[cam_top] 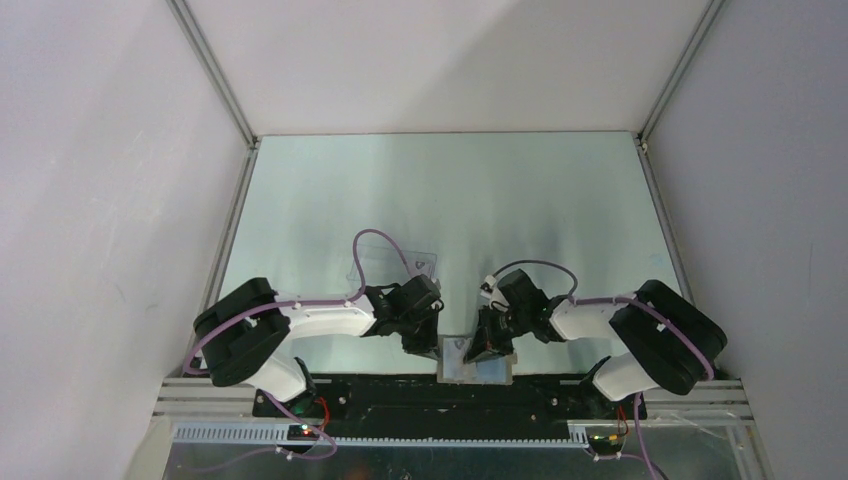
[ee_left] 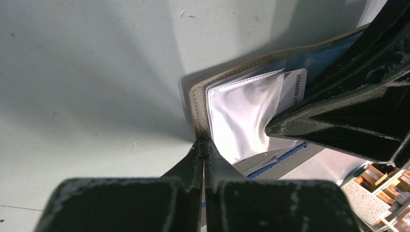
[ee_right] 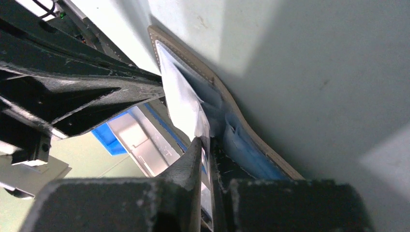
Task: Put the credit cards into the card holder
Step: Insert the credit card into the card holder.
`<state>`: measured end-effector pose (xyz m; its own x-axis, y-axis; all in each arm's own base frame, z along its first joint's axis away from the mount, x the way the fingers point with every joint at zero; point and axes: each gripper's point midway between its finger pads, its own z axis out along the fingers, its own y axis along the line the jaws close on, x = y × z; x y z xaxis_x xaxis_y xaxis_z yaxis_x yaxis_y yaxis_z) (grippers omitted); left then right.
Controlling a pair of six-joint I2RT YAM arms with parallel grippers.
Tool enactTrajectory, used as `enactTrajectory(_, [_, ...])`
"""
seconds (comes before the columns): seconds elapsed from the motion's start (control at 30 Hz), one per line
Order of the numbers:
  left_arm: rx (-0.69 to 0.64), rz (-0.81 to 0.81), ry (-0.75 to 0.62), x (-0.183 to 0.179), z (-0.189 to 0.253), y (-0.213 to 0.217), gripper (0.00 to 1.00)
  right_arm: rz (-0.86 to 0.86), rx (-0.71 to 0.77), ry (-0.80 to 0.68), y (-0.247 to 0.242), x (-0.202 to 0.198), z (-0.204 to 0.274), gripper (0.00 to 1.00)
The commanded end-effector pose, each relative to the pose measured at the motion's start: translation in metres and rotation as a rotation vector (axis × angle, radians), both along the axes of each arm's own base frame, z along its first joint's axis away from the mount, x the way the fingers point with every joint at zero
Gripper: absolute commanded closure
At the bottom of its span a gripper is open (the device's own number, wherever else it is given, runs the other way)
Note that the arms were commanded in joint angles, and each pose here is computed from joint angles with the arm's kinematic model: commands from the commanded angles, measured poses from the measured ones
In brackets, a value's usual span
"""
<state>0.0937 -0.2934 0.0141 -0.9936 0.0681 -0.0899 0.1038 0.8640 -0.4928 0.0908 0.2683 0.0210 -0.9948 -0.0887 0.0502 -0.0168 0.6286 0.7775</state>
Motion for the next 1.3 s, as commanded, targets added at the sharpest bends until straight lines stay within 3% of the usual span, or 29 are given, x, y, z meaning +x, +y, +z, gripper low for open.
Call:
enactTrajectory(0.0, [0.031,-0.029,-0.008,-0.003,-0.008,0.000,1.00,-0.019,-0.080,0.009,-0.001,-0.008,-0.009,0.86])
enactTrajectory(0.4, [0.035,-0.027,-0.006,-0.004,-0.009,0.002,1.00,-0.015,-0.182,-0.067,-0.008,-0.002,-0.003,0.56])
enactTrajectory(0.53, [0.034,-0.027,-0.007,-0.004,-0.009,0.002,1.00,-0.021,-0.218,-0.079,-0.015,-0.002,-0.001,0.41])
enactTrajectory(0.73, [0.033,-0.027,-0.007,-0.004,-0.009,0.001,1.00,-0.024,-0.242,-0.107,-0.018,0.001,0.008,0.30])
enactTrajectory(0.9, [0.034,-0.028,-0.006,-0.004,-0.010,0.001,1.00,-0.016,-0.244,-0.100,-0.016,0.000,0.007,0.29])
enactTrajectory(1.27, [0.035,-0.029,-0.006,-0.004,-0.010,0.002,1.00,0.001,-0.175,-0.019,0.006,-0.003,0.000,0.46])
